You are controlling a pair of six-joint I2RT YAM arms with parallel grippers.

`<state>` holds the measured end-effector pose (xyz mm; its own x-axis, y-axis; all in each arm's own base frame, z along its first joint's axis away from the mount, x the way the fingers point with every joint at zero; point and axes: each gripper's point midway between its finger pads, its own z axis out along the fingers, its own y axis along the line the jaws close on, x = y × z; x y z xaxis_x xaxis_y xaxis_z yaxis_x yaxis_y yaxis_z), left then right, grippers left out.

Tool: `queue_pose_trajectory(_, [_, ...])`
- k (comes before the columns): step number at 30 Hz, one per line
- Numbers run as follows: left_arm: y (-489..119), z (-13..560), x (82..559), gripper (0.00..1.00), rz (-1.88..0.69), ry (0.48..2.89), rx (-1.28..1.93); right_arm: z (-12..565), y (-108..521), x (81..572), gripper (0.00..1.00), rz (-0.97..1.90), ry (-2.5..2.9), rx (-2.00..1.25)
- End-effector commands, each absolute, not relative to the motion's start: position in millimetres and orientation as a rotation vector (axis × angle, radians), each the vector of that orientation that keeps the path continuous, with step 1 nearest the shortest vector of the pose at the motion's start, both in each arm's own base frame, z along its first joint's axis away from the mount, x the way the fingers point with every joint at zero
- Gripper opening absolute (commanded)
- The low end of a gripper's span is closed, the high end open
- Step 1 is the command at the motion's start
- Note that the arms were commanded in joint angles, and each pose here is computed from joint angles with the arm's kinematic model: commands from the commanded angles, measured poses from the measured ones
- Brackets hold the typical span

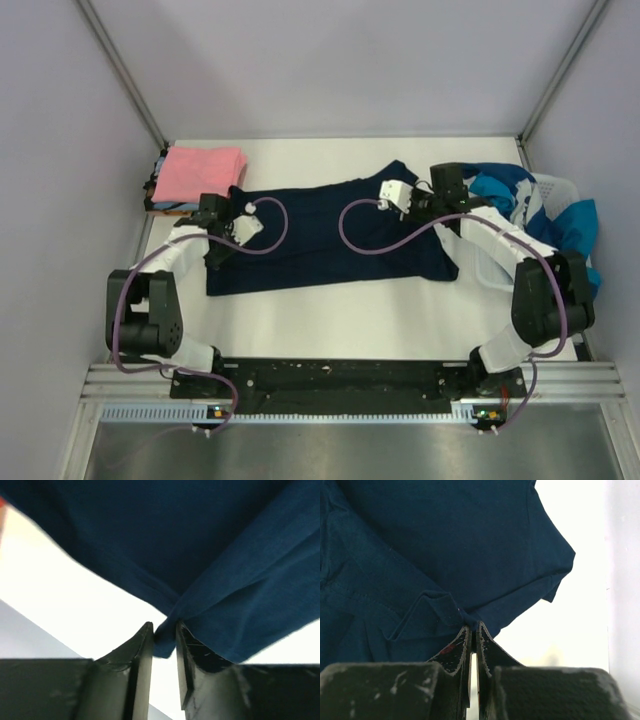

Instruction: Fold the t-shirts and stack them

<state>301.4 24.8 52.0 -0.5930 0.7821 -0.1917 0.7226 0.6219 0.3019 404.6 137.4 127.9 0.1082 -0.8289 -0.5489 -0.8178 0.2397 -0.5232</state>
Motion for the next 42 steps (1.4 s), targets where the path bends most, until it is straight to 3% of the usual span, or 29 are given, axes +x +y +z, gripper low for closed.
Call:
queue_pose_trajectory(1, [54.4, 85.6, 356.9, 0.33, 0.536, 2.439, 0.929, 143.0, 140.7, 427.1, 0.00, -0.028, 1.652, -1.509])
queue_pose_trajectory(5, [76.9, 111.7, 378.0, 0.44, 0.535, 2.423, 0.732, 140.4, 140.3, 438.8, 0.00, -0.030, 1.699, -1.452])
queue_pose_trajectory(9, [97.2, 134.7, 384.9, 0.45, 0.567, 2.398, 0.629, 146.8, 133.1, 465.2, 0.09, -0.072, 1.801, -1.254])
queue_pose_trajectory(11, [85.0, 137.3, 376.5, 0.41, 0.499, 2.380, 0.711, 153.4, 126.0, 483.6, 0.21, -0.110, 1.876, -1.104])
queue_pose_trajectory(15, [32.1, 125.3, 332.7, 0.44, 0.218, 2.296, 1.015, 173.5, 92.1, 507.5, 0.45, -0.238, 2.081, -0.632])
queue_pose_trajectory(17, [11.1, 113.4, 300.3, 0.46, 0.113, 2.250, 1.200, 184.6, 83.8, 496.6, 0.53, -0.237, 2.171, -0.494])
queue_pose_trajectory(21, [2.4, 85.3, 260.4, 0.53, 0.091, 2.144, 1.428, 190.9, 80.4, 440.5, 0.54, -0.112, 2.311, -0.217])
queue_pose_trajectory(25, [5.5, 63.9, 252.7, 0.57, 0.146, 2.081, 1.513, 147.1, 75.3, 367.1, 0.60, -0.018, 2.435, -0.023])
queue_pose_trajectory(30, [6.2, 48.4, 257.7, 0.59, 0.140, 2.090, 1.535, 91.1, 63.6, 304.4, 0.63, -0.028, 2.585, 0.050])
queue_pose_trajectory(38, [13.1, 21.0, 266.3, 0.58, 0.155, 2.169, 1.525, 43.3, 52.1, 277.7, 0.64, -0.123, 2.734, 0.075])
queue_pose_trajectory(40, [13.8, 18.4, 267.4, 0.54, 0.159, 2.177, 1.518, 34.3, 45.6, 279.4, 0.58, -0.182, 2.759, 0.082])
queue_pose_trajectory(41, [14.5, 16.6, 266.5, 0.50, 0.162, 2.183, 1.518, 28.9, 40.9, 279.6, 0.49, -0.222, 2.774, 0.085])
queue_pose_trajectory(42, [15.1, 16.2, 266.7, 0.40, 0.166, 2.185, 1.515, 26.2, 36.6, 278.3, 0.34, -0.257, 2.784, 0.091])
